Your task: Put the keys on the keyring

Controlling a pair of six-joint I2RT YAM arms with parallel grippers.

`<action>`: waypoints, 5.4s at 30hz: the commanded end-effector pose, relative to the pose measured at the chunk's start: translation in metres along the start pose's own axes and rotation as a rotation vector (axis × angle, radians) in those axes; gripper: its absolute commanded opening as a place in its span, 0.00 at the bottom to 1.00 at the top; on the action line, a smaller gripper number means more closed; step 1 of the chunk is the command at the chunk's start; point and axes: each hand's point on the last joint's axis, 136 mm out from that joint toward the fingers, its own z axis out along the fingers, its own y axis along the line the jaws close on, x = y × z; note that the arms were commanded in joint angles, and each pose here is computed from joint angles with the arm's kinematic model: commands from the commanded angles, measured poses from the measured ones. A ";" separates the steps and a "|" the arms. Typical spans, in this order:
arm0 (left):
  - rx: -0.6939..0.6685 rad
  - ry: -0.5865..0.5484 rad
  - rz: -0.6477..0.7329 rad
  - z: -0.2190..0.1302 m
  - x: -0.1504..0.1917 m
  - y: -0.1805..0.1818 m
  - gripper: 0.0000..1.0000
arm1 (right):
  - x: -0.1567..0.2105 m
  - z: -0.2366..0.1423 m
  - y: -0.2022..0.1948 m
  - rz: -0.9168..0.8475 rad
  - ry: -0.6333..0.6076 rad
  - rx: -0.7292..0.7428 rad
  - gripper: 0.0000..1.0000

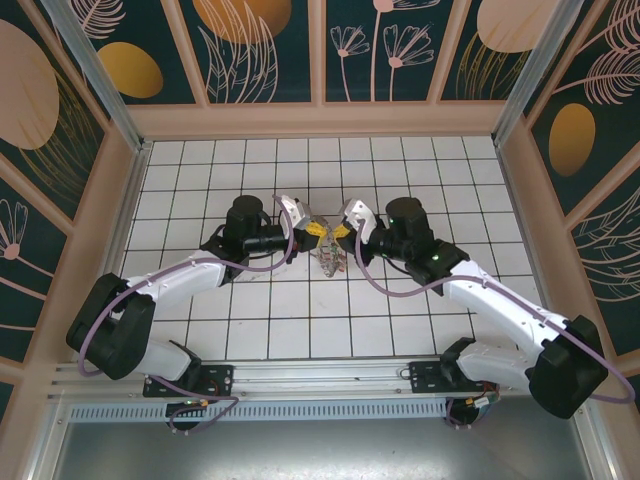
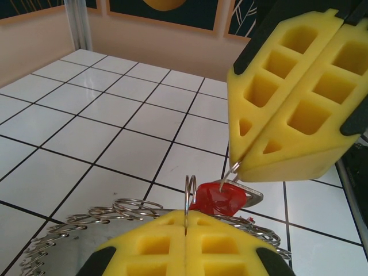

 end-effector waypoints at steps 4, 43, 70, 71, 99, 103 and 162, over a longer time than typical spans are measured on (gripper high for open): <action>0.008 -0.042 0.057 -0.002 -0.022 -0.003 0.00 | -0.029 0.001 0.005 -0.061 -0.076 -0.032 0.00; 0.013 -0.047 0.081 -0.002 -0.023 -0.004 0.00 | -0.007 0.012 -0.036 -0.024 0.007 0.244 0.00; 0.000 -0.072 0.082 -0.003 -0.024 -0.003 0.00 | 0.005 -0.013 -0.049 0.072 -0.010 0.273 0.22; -0.001 -0.070 0.082 -0.003 -0.023 -0.003 0.00 | 0.004 -0.018 -0.054 0.077 -0.013 0.301 0.22; 0.034 -0.083 0.082 -0.003 -0.030 -0.009 0.00 | 0.029 0.014 -0.042 0.180 0.015 0.120 0.13; 0.037 -0.090 0.084 -0.003 -0.032 -0.009 0.00 | 0.045 0.014 -0.044 0.205 0.057 0.128 0.04; 0.089 -0.085 0.087 -0.002 -0.033 -0.016 0.00 | 0.055 0.002 -0.025 0.093 0.107 0.063 0.00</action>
